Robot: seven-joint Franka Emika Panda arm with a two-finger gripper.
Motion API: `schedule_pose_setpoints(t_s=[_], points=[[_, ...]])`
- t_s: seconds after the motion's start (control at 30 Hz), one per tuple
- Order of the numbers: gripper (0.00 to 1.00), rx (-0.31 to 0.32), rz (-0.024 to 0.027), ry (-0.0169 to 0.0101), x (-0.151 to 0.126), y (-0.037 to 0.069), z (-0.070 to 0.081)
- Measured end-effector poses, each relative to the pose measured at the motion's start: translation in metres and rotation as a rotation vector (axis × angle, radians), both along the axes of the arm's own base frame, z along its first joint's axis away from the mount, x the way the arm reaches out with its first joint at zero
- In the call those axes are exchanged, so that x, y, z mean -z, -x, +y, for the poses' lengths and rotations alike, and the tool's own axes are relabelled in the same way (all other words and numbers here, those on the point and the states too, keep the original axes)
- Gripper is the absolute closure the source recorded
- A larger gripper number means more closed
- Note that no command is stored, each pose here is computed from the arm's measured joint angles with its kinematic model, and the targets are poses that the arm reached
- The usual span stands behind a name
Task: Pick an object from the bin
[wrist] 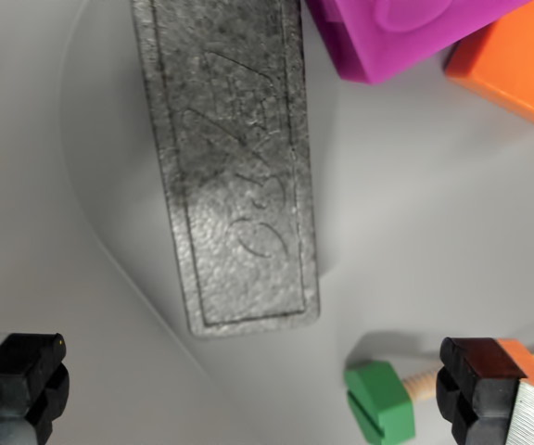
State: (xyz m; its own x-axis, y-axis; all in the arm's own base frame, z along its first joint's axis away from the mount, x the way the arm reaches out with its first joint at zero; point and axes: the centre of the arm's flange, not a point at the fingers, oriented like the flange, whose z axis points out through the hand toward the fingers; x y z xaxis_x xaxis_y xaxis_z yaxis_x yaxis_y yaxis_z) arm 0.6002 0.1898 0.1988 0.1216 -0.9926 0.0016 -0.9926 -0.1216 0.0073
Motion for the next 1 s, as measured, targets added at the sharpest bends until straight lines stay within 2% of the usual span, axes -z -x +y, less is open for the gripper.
schedule_pose_setpoints(t_s=[0.17, 0.2, 0.23, 0.33, 0.53, 1.0], points=[[0.0, 0.001, 0.0015, -0.0005, 0.021, 0.0, 0.0], [0.0, 0.001, -0.0046, -0.0028, 0.023, -0.001, 0.0], [0.0, 0.002, -0.0085, -0.0037, 0.023, -0.001, 0.0], [0.0, 0.002, -0.0172, -0.0064, 0.024, -0.003, 0.0], [0.0, 0.004, -0.0447, -0.0157, 0.028, -0.009, 0.001], [0.0, 0.004, -0.0454, -0.016, 0.028, -0.009, 0.001]])
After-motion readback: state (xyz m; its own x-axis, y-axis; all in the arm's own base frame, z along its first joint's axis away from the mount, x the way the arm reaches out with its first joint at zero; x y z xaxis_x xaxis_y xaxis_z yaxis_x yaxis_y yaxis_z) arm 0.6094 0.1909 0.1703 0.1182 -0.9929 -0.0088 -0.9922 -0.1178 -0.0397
